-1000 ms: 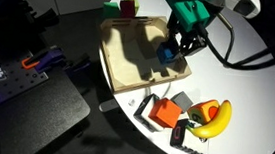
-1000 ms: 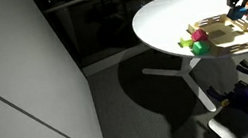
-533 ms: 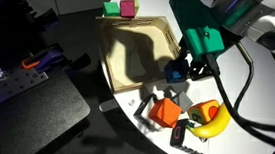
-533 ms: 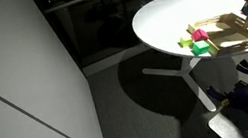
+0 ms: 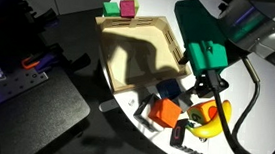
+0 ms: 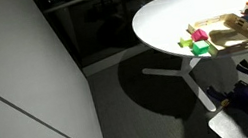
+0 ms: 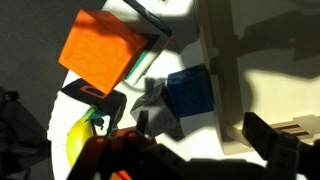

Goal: Remove the blue block from the box

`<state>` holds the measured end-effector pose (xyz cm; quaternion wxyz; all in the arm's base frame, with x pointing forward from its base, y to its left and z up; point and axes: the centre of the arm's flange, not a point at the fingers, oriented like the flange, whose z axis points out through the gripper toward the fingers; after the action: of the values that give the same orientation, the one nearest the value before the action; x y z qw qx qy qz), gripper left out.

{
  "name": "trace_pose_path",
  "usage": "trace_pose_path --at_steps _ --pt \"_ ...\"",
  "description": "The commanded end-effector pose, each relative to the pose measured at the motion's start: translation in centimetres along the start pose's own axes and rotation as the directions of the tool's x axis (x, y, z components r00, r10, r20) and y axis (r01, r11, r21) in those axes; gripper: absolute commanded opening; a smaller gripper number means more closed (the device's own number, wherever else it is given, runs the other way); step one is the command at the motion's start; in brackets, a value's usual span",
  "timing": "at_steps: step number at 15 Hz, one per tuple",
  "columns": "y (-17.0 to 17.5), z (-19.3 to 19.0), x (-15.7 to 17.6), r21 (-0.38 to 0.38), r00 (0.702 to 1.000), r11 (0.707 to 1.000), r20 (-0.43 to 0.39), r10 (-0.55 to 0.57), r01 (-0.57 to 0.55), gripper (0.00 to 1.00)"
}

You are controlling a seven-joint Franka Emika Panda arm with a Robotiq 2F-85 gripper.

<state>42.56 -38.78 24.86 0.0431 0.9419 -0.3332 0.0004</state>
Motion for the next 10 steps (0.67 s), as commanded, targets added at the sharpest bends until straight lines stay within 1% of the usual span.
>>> trace_pose_path --at_steps 1,4,6,10 --pt "-1.0 -1.7 -0.6 0.052 0.999 0.998 -0.024 -0.04 0.041 1.0" --pt "-2.7 -2.6 -1.0 0.074 0.993 0.99 -0.028 -0.114 0.116 1.0" --pt "-3.9 -3.1 -1.3 0.095 0.985 0.981 -0.031 -0.169 0.171 1.0" --pt "-5.9 -4.1 -2.5 0.133 0.965 0.956 0.001 -0.264 0.261 1.0"
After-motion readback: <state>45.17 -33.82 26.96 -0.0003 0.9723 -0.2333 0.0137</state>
